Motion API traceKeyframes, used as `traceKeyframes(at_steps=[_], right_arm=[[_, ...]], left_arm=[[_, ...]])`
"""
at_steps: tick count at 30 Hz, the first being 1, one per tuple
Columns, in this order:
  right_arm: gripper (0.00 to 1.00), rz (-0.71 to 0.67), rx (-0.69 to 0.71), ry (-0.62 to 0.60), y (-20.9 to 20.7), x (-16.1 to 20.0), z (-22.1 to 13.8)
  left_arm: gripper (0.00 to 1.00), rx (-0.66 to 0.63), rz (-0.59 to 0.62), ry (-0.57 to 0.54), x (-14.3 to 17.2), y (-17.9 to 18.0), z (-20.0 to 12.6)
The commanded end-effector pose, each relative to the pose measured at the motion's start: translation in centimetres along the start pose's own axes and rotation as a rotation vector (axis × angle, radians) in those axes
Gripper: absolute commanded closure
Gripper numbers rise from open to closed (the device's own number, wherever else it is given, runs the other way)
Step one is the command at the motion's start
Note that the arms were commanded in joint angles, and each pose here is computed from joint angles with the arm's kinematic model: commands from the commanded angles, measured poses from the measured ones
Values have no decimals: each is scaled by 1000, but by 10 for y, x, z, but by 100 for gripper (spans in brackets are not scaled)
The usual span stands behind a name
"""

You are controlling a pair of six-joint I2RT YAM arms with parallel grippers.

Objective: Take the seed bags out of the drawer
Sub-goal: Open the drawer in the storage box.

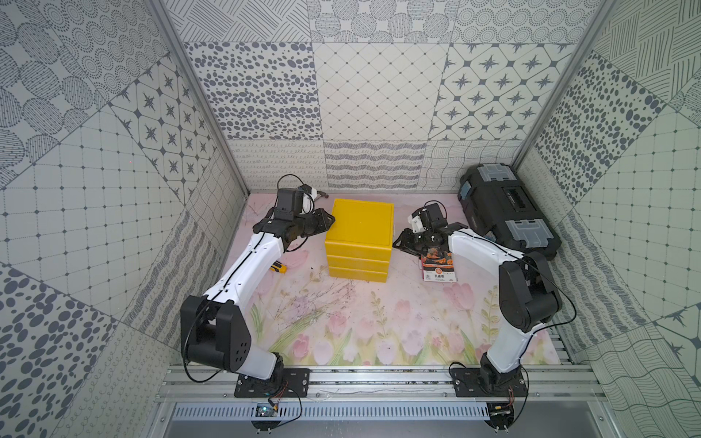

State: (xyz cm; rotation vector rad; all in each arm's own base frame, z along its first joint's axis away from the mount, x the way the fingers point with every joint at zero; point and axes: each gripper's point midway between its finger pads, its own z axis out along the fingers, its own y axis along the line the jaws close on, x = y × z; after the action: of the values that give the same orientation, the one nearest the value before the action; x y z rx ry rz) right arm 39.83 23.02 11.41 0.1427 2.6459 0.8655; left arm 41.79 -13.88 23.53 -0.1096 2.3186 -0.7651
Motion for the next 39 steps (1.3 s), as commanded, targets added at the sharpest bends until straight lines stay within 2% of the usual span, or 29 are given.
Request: traceKeyframes(at_steps=[1, 26, 34, 39], right_arm=[[60, -25, -26, -20, 2, -4, -2], [64, -25, -15, 58, 5, 1, 48], [80, -39, 62, 62, -12, 7, 50], [93, -60, 107, 40, -19, 6, 40]], left_arm=[[78, -126, -81, 240, 63, 32, 4], [78, -113, -80, 234, 62, 29, 3], [77, -115, -80, 235, 62, 29, 2], [77, -115, -79, 234, 62, 29, 2]])
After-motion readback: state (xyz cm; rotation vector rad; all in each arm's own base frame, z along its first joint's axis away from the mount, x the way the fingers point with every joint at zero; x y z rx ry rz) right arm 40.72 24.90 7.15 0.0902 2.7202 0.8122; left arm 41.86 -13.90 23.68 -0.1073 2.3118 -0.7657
